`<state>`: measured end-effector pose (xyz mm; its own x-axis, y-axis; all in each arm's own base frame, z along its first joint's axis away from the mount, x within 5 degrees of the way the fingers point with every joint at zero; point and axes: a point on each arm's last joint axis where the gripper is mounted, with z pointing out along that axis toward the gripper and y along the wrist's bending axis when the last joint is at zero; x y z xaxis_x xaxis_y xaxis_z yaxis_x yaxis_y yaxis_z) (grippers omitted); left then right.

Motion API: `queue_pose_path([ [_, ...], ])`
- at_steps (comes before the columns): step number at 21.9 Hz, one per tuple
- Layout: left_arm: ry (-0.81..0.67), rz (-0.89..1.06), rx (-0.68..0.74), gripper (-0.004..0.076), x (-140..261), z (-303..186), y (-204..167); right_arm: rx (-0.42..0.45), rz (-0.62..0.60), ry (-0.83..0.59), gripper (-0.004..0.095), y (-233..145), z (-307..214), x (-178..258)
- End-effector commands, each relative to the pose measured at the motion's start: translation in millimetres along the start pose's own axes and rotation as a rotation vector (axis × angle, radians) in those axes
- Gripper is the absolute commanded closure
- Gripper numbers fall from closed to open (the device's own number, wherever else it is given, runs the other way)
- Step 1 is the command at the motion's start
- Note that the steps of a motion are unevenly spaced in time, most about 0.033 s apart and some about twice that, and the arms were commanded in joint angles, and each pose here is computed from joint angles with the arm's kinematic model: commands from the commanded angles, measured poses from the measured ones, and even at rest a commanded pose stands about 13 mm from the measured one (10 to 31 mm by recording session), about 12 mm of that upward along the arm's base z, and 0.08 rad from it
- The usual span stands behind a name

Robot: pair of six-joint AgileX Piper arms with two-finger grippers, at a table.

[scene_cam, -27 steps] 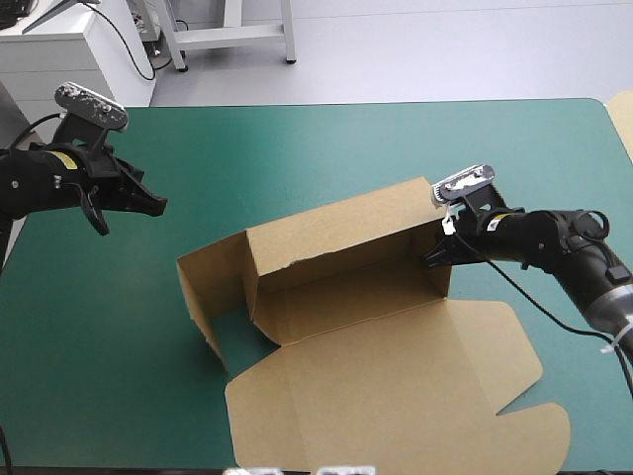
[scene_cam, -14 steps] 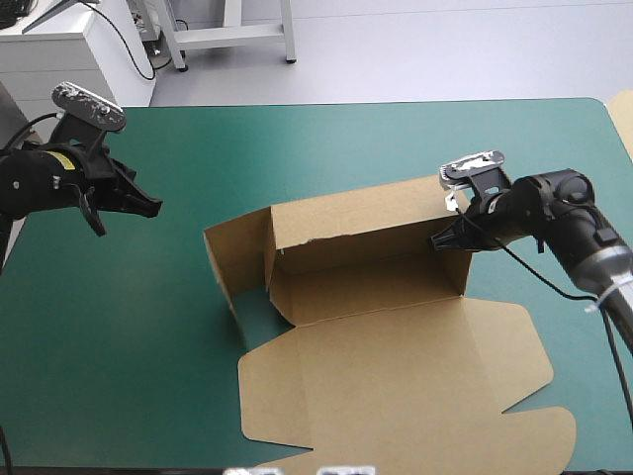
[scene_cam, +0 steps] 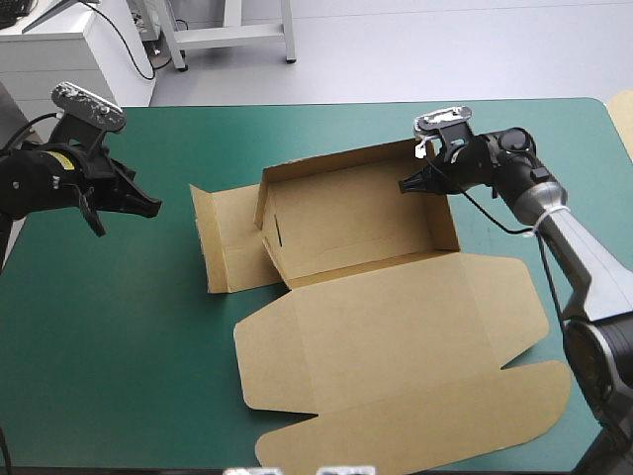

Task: Fold the box

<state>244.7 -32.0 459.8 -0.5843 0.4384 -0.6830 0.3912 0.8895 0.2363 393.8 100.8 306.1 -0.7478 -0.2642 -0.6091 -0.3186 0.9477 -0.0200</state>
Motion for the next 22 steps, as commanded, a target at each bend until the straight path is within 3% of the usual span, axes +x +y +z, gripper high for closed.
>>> queue_pose_path([
  [1, -0.096, -0.016, -0.023, 0.0715, -7, -17, 1, -0.003, -0.039, 0.068, 0.0852, 0, 1, -1],
  [4, -0.094, -0.016, -0.022, 0.0715, -7, -17, 1, -0.001, -0.049, 0.04, 0.0707, 0, -2, -10],
  [8, -0.091, -0.016, -0.02, 0.0715, -7, -16, 1, -0.001, -0.07, 0.012, 0.0441, 0, -16, -21],
  [9, -0.087, -0.014, -0.019, 0.0715, -7, -15, 1, -0.003, -0.087, 0.019, 0.0331, 0, -27, -27],
  [11, -0.087, -0.013, -0.021, 0.0715, -7, -15, 1, -0.007, -0.097, 0.034, 0.0278, 0, -46, -35],
  [14, -0.085, -0.012, -0.024, 0.0715, -7, -15, 1, -0.015, -0.101, 0.077, 0.0279, 1, -72, -41],
  [17, -0.081, -0.012, -0.023, 0.0715, -7, -15, 1, -0.008, -0.079, 0.021, 0.0279, 1, -97, -50],
  [22, -0.08, -0.012, -0.022, 0.0715, -7, -15, 1, -0.012, -0.075, 0.058, 0.0279, 0, -78, -49],
])
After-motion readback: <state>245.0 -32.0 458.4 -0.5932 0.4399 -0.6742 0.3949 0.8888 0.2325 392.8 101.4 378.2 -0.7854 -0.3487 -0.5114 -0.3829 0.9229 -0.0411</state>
